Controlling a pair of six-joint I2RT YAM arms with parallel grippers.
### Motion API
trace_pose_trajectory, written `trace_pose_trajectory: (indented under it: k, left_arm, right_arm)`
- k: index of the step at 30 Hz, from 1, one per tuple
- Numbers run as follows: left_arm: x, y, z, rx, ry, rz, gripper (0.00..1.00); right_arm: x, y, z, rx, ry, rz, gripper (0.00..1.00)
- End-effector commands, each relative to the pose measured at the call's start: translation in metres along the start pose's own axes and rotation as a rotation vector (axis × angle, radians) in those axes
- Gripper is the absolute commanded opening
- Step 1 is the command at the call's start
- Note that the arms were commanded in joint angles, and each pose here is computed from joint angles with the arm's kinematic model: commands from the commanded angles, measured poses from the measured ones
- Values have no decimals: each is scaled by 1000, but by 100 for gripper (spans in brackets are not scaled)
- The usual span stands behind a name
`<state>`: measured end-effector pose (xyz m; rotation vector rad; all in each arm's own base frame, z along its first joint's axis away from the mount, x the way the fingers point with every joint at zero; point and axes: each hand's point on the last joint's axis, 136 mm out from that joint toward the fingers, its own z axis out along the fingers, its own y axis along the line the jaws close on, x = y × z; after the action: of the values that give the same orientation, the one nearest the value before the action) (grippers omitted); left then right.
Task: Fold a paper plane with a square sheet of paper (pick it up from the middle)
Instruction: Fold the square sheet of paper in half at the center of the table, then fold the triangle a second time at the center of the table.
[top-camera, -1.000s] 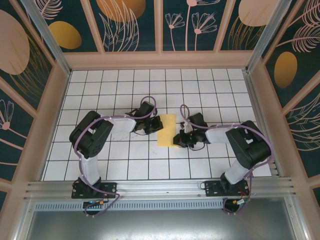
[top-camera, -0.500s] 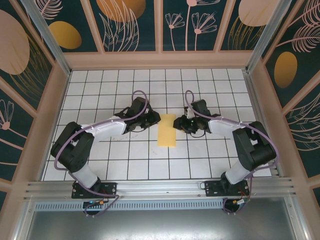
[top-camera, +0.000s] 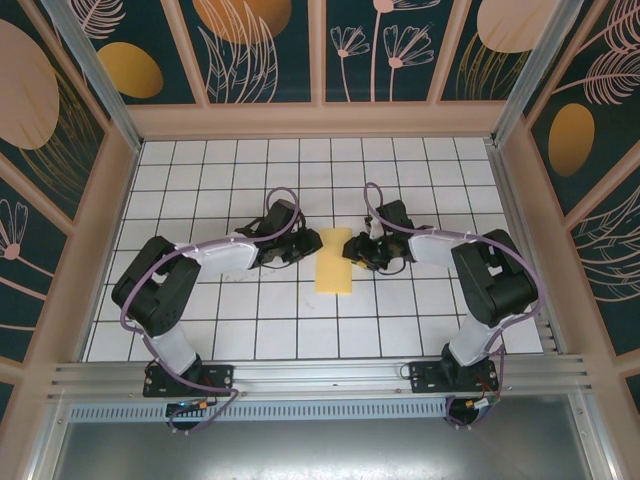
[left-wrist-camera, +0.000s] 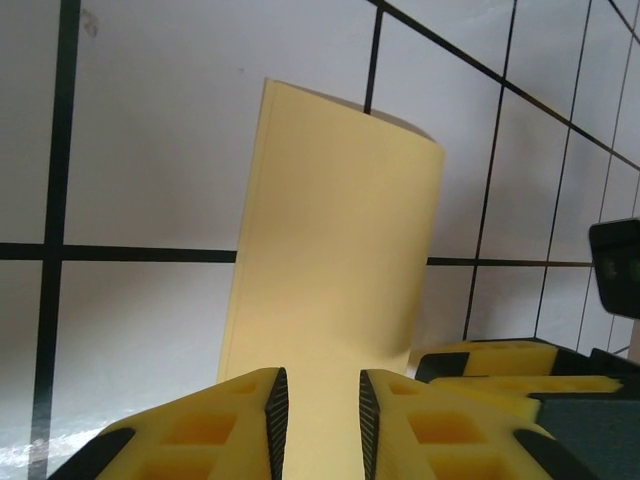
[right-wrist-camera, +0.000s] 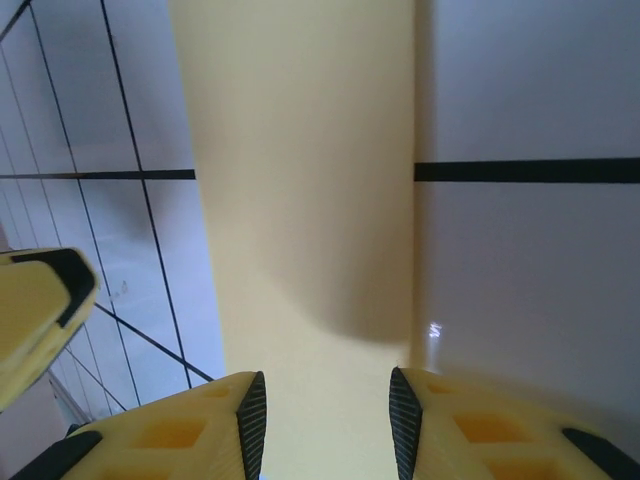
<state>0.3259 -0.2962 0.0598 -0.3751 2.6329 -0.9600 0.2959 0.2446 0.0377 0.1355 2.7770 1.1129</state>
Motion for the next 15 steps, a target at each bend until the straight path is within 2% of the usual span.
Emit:
trace_pose_trajectory:
  k: [1, 8, 15]
  left_arm:
    - [1, 6, 3, 3, 16, -21, 29]
    - [4, 8, 8, 3, 30, -31, 29]
    - [6, 11, 10, 3, 40, -40, 30]
  right_arm:
    - [-7, 13, 1, -33, -8, -12, 40]
    - [-4, 9, 8, -35, 12, -4, 39]
    - [4, -13, 13, 28, 23, 18, 39]
